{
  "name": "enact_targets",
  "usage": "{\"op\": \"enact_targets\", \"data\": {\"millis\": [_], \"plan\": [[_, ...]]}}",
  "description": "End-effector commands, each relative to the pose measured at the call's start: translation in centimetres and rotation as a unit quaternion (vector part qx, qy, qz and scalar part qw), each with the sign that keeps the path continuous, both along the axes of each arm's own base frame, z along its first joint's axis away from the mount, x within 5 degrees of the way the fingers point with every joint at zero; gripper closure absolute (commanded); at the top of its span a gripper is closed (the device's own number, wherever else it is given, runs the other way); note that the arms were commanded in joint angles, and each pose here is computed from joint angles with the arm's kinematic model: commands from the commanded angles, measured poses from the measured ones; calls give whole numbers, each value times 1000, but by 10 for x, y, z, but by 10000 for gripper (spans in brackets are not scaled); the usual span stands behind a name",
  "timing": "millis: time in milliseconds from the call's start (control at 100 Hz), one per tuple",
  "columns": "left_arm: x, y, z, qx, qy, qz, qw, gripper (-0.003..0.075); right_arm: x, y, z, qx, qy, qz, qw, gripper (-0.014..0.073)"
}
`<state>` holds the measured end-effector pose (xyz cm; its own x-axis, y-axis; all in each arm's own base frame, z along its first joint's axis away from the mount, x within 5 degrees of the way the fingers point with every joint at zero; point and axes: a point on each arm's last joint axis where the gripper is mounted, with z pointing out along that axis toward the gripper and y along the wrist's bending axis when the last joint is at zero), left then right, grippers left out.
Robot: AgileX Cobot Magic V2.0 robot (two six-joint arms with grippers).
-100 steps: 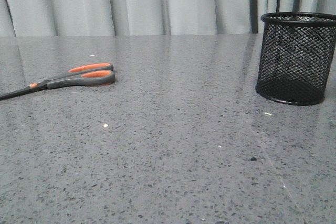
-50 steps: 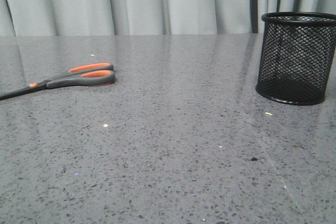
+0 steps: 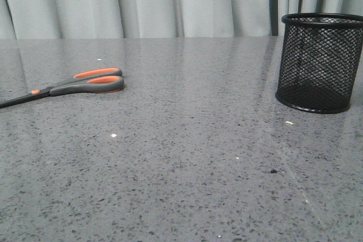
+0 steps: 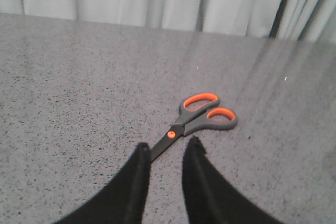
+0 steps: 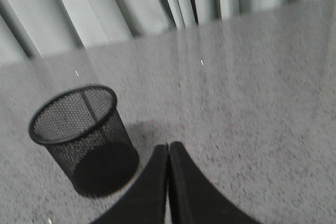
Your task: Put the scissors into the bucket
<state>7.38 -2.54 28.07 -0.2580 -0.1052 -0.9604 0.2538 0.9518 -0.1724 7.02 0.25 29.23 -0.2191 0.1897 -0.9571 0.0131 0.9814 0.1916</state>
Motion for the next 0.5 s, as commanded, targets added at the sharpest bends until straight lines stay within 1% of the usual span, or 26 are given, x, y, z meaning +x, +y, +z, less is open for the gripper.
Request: {"op": "enact_targets", "data": {"millis": [0,30,50,80,120,180,250,300,360,420,430,490], "plan": [[22,-4,24,61,-3,-28,998,358,14,-1,22,-20,18,-2,1000,568],[27,-7,26,78,1,-44,996,301,16,-1,26,-22,29,-1,999,525],[30,-9,29,89,4,-56,994,279,19,-1,27,-26,42,0,999,487],[36,-13,33,106,7,-71,992,269,21,-1,30,-28,51,3,998,428],[41,-18,37,121,17,-97,988,277,24,0,32,-35,67,8,997,330],[51,-26,44,152,38,-130,979,309,28,1,38,-29,80,12,996,185],[66,-35,49,194,77,-169,963,337,31,2,41,-17,94,17,995,77],[79,-41,53,220,104,-189,951,338,31,3,43,-11,93,20,995,50],[98,-47,57,245,136,-213,936,338,32,5,44,-3,86,25,996,55],[113,-53,60,266,151,-237,922,338,32,6,45,-3,83,30,996,55],[120,-55,62,270,155,-241,919,338,32,5,45,-3,83,30,996,55],[138,-62,66,278,165,-260,910,338,32,6,44,-2,85,33,996,55]]}}
